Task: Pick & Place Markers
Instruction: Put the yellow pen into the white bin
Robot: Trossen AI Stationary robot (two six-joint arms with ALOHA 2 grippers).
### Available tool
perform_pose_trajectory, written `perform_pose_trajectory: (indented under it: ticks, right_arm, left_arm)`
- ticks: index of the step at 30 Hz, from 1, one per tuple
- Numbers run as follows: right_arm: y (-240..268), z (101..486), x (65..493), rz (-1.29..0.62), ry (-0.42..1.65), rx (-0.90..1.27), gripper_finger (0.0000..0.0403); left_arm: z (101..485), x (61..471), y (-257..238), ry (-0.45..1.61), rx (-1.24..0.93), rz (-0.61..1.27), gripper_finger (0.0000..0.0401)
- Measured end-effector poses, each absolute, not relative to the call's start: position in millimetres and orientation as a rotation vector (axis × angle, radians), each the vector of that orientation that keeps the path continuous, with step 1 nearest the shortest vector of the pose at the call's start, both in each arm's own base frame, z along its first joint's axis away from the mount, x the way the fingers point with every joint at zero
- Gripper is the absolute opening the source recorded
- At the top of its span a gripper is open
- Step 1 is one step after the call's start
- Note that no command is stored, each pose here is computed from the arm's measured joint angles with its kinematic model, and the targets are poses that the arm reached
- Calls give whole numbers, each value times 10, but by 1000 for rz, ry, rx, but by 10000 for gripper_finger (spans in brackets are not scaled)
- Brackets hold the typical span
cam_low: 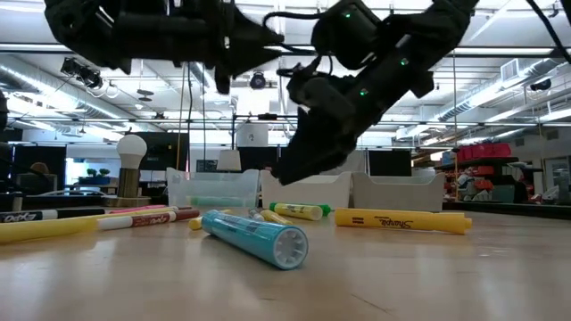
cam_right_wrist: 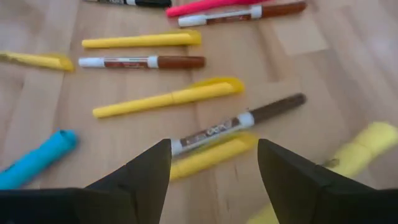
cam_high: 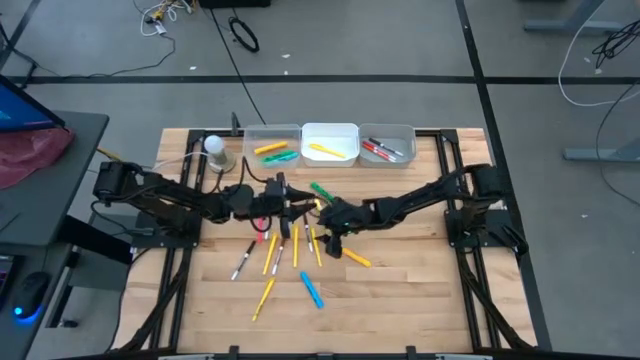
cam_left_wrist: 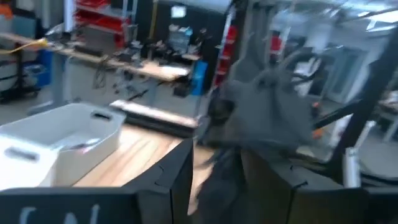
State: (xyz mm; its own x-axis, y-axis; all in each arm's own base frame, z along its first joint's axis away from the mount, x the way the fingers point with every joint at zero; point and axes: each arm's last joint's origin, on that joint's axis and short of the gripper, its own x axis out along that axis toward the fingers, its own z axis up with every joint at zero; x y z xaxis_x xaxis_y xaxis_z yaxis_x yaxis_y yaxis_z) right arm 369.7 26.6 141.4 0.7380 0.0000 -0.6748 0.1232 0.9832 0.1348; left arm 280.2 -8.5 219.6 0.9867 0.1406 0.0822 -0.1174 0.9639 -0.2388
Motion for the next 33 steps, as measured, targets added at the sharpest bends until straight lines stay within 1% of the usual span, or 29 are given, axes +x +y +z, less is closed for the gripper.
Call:
perform_pose_trajectory:
  ticks: [6,14,17,23,27,33]
  right_arm:
    - [490,1322,3773,-108,773,201,240]
    - [829,1254,3708,-180,764,99,240]
    - [895,1182,3722,-199,743,82,240]
    - [914,962,3765,-262,733,138,234]
    - [908,920,3753,-301,749,167,202]
    - [901,898,3729,-334,769,228,126]
  left_arm:
    - [2250,2794,-338,-96,-242,74,142]
    - [2208,2722,-662,-59,-245,129,142]
    - [2203,2702,-730,-53,-240,127,142]
    - [2186,2685,-787,-35,-233,113,142]
    - [2177,2684,-793,-26,-230,112,142]
    - [2173,2684,-793,-22,-228,113,142]
